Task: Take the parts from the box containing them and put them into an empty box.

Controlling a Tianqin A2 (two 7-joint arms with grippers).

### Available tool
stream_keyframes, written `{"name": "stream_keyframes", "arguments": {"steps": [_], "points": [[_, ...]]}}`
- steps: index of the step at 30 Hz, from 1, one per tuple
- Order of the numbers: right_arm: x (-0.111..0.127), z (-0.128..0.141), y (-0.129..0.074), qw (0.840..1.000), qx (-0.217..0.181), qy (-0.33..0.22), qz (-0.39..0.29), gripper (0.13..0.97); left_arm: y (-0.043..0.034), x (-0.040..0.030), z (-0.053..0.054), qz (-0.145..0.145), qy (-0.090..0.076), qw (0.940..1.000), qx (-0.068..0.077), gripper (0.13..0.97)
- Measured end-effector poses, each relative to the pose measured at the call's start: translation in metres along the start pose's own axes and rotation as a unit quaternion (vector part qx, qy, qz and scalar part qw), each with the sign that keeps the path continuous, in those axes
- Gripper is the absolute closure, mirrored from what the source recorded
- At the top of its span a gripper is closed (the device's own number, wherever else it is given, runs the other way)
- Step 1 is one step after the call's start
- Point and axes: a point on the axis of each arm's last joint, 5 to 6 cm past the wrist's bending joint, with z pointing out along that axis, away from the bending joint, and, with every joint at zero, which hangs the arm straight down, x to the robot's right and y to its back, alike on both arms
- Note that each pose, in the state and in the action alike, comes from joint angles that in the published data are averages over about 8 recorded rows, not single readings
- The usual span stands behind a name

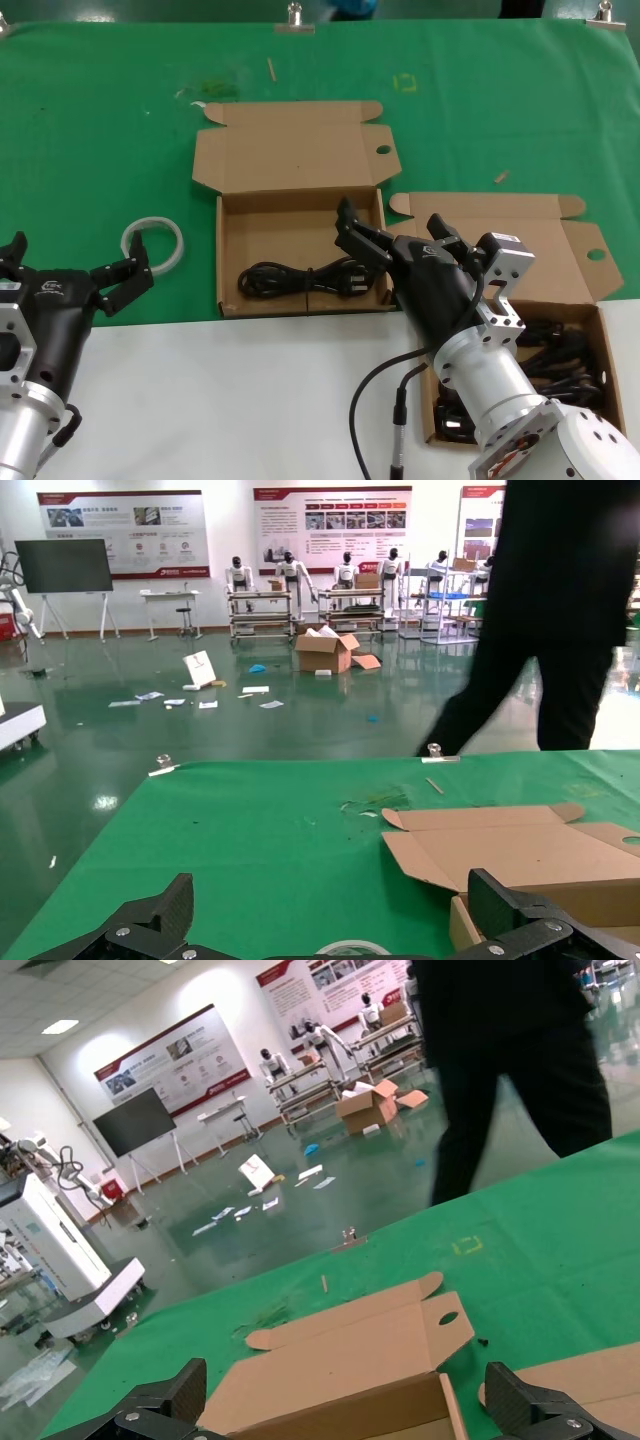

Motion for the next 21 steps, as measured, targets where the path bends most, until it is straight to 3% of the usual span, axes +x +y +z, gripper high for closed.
{"name": "stream_keyframes", "arguments": {"steps": [21], "points": [[0.019,-0.007,-0.006,0.999,0.022,0.018,-0.030,0.130,0.0000,0.0000,0.000,0.000,0.000,1.0000,0.000,0.132]]}}
